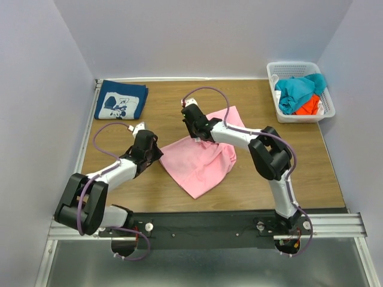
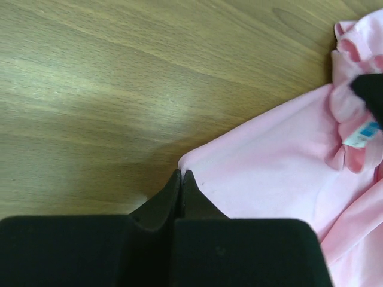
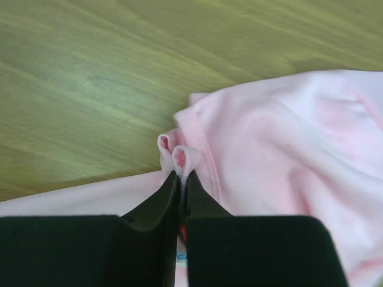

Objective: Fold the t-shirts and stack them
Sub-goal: Flatten the tshirt out

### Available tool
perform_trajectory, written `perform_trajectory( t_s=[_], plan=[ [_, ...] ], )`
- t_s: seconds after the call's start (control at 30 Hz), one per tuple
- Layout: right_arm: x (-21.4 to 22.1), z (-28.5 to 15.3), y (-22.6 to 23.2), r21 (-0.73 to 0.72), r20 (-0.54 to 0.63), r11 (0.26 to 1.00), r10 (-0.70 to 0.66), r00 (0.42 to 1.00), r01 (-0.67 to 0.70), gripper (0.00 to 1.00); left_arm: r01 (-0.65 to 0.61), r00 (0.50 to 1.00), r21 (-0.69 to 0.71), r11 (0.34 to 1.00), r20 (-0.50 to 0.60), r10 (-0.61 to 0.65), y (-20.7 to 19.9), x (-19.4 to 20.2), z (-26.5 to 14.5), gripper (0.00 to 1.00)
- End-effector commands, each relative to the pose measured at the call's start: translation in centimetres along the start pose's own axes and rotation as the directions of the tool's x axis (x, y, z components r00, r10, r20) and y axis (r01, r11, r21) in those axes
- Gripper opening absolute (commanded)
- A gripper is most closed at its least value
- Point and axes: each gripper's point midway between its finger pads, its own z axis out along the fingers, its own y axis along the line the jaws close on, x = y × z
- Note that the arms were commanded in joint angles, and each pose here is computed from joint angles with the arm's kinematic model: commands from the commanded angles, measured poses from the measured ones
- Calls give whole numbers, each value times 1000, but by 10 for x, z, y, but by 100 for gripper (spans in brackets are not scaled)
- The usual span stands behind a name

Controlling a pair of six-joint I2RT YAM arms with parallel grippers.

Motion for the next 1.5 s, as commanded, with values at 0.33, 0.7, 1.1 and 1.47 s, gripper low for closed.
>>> perform_trajectory(
  t_s=[0.33, 0.7, 1.1, 1.47],
  plan=[
    [-111, -191, -126, 318, 433, 894, 159, 887, -315, 5, 80, 920, 12, 997, 384, -79, -35, -126, -86, 0],
    [-164, -407, -175, 61, 753, 913, 224, 619, -404, 5, 78, 604, 317, 945, 739, -298, -62, -229, -295, 0],
    [-147, -551, -187, -255, 858, 911, 368, 360, -324, 4, -105, 396, 555, 825, 784, -478, -66, -240, -464, 0],
    [-138, -533, -197, -206, 842, 891, 372, 390, -404, 4, -45, 384, 517, 855, 799, -463, -72, -262, -446, 0]
  ],
)
